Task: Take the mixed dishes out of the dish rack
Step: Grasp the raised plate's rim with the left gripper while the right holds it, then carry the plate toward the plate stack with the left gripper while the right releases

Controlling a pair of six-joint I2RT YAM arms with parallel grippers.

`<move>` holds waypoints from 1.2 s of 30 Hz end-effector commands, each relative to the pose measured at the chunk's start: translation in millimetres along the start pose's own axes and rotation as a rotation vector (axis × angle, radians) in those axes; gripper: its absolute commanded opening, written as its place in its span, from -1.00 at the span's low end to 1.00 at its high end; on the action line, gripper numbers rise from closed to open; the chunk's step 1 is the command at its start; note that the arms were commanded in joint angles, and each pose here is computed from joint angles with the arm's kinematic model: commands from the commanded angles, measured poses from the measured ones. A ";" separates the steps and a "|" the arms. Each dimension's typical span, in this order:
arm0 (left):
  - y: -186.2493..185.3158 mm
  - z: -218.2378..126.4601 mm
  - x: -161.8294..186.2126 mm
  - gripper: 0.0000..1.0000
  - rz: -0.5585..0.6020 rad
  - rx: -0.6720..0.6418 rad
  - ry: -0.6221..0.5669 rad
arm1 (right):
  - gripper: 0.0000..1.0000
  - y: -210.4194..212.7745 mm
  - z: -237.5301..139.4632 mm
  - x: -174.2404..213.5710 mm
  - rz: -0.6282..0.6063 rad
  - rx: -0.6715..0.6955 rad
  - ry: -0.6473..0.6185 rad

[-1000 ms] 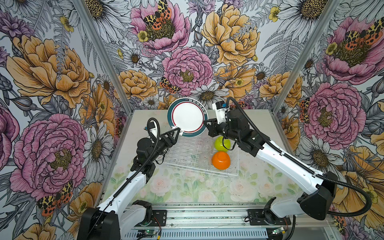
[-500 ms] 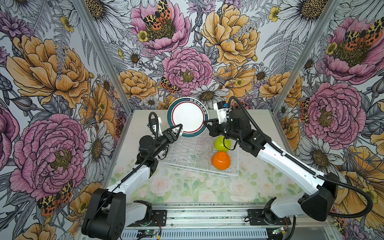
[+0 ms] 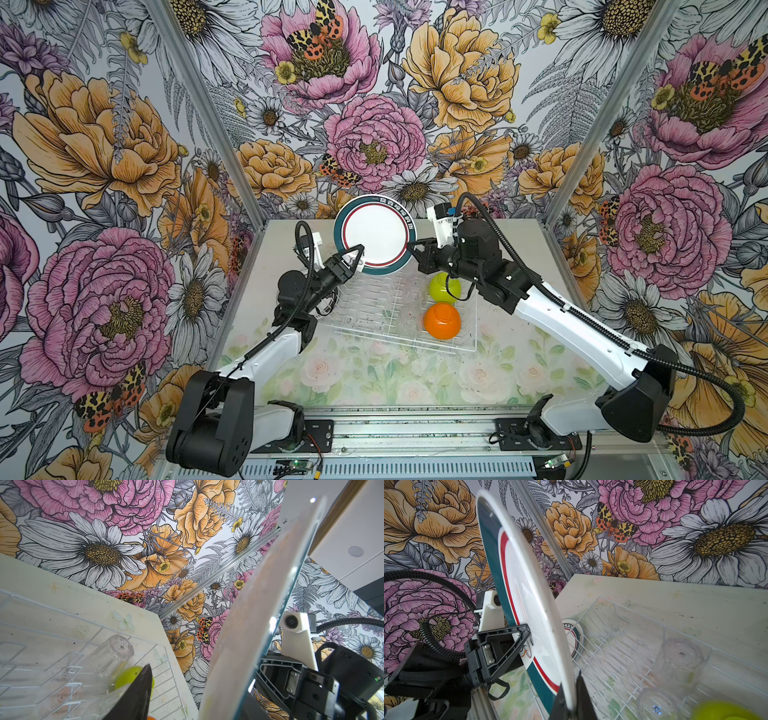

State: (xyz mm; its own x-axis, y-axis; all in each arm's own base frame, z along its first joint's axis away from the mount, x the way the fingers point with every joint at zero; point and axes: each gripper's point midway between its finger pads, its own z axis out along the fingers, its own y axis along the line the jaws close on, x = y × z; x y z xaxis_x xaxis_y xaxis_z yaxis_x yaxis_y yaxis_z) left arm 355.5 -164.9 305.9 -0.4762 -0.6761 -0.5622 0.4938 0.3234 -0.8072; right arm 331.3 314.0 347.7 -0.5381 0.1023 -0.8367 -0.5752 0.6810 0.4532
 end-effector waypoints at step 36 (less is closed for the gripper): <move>-5.7 1.5 -13.4 -1.00 -0.031 0.061 -0.032 | 0.43 2.1 4.6 -18.3 0.030 -0.062 -0.061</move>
State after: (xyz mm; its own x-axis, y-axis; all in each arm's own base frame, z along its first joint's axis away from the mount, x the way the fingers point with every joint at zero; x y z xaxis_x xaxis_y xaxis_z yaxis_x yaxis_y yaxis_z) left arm 358.3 -167.2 306.6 -0.5172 -0.6879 -0.5091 0.4938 0.2460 -0.8341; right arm 342.8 317.0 350.1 -0.5636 0.1570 -0.8110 -0.5681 0.6391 0.5185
